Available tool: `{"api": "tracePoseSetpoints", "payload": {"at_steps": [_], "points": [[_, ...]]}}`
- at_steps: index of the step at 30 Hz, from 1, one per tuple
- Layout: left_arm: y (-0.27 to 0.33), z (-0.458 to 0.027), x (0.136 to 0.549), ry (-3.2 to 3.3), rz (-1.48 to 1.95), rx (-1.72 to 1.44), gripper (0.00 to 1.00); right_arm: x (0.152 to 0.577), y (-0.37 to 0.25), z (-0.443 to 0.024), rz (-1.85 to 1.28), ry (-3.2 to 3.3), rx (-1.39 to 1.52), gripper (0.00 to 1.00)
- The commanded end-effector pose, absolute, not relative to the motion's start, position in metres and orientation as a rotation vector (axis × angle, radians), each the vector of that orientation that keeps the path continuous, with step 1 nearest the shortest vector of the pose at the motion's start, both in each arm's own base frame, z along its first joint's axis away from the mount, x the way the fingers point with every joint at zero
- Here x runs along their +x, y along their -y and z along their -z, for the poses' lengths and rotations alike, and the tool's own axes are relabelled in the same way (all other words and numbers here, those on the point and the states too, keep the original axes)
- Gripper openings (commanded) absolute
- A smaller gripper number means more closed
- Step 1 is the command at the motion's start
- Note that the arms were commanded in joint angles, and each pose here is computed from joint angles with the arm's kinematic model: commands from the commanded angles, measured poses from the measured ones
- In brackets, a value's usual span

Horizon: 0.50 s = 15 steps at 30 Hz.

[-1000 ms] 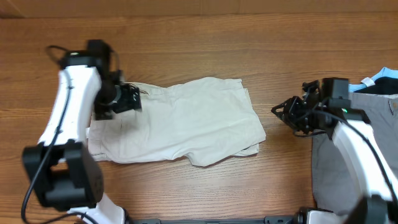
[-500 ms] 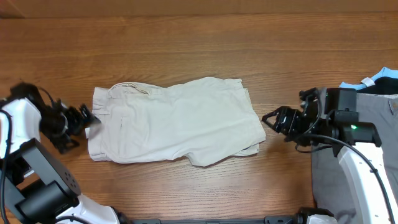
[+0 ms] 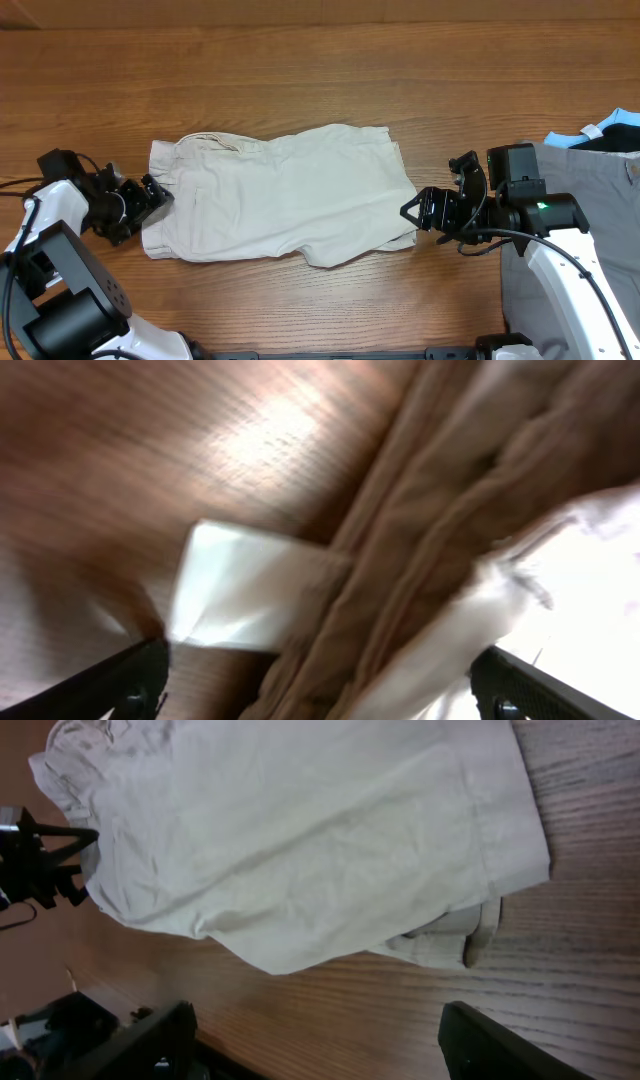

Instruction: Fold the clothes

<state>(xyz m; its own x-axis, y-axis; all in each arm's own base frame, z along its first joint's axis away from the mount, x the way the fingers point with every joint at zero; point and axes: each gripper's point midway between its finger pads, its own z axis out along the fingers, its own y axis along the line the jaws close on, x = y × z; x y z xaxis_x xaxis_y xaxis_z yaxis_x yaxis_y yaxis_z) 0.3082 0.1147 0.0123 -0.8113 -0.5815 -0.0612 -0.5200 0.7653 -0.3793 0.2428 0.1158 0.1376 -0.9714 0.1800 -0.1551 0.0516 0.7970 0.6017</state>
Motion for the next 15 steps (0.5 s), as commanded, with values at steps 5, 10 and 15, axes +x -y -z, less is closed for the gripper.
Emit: {"api": "tracePoseSetpoints", "payload": {"at_steps": [5, 10, 15], "points": [[-0.061, 0.022, 0.294, -2.892, 0.627, -0.553, 0.96, 0.25, -0.117, -0.143, -0.918, -2.745, 0.178, 0.8], [-0.044, 0.036, 0.289, -2.92, 0.728, -0.478, 0.87, 0.249, -0.117, -0.143, -0.919, -2.747, 0.18, 0.78], [-0.039, 0.04, 0.289, -2.875, 0.86, -0.482, 0.89, 0.249, -0.117, -0.143, -0.924, -2.75, 0.206, 0.77]]}}
